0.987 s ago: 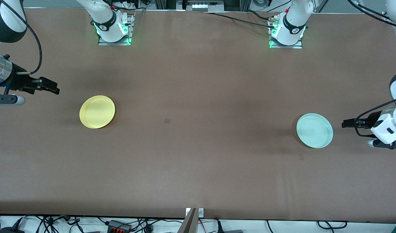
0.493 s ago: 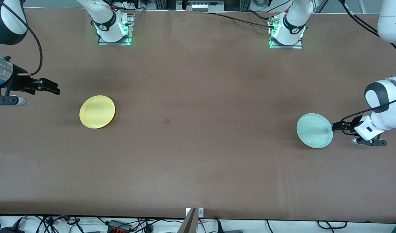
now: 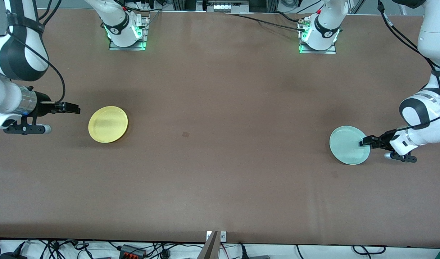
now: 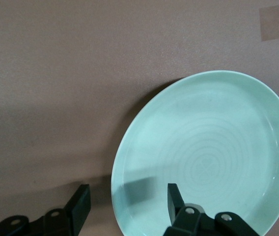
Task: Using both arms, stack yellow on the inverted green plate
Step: 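Grasp the green rim with the left gripper while the right gripper grasps the yellow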
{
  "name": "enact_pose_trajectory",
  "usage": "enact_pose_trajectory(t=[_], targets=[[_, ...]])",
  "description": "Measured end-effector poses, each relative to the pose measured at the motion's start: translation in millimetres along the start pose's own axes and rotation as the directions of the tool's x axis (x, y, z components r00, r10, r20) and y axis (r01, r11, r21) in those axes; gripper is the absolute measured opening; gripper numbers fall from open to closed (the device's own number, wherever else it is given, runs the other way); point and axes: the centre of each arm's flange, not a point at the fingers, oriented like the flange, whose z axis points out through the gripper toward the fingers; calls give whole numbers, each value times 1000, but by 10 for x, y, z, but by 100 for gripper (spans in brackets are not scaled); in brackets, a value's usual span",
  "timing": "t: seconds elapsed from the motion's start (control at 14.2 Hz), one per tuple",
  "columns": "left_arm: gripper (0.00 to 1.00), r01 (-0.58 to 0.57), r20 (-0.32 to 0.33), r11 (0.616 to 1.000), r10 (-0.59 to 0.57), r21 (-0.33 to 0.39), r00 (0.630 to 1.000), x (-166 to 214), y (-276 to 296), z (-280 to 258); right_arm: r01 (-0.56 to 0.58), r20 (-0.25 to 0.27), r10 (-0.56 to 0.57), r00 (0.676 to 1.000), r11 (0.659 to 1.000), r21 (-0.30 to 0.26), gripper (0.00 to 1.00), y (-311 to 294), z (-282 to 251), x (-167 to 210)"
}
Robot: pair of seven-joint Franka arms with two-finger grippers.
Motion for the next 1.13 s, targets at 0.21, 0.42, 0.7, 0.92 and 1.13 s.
enact_pose_trajectory(t=[0.21, 0.42, 0.7, 0.92, 1.13], targets=[[46, -1, -6, 1000, 1, 3, 1000, 4, -18, 7, -8, 28, 8, 1000, 1000, 1, 100, 48, 184, 81], [31, -1, -9, 1000, 1, 6, 1000, 2, -35, 33, -26, 57, 25, 998, 1000, 4, 100, 158, 422, 182], [3, -26, -17, 1000, 26, 5, 1000, 34, -28, 19, -53, 95, 52, 994, 999, 8, 100, 332, 736, 289], [3, -43, -32, 999, 44, 13, 999, 88, -34, -49, -71, 135, 69, 988, 997, 12, 100, 447, 1023, 357], [3, -62, -62, 998, 64, 26, 996, 192, -12, -184, -96, 186, 91, 978, 995, 19, 100, 597, 1406, 410]])
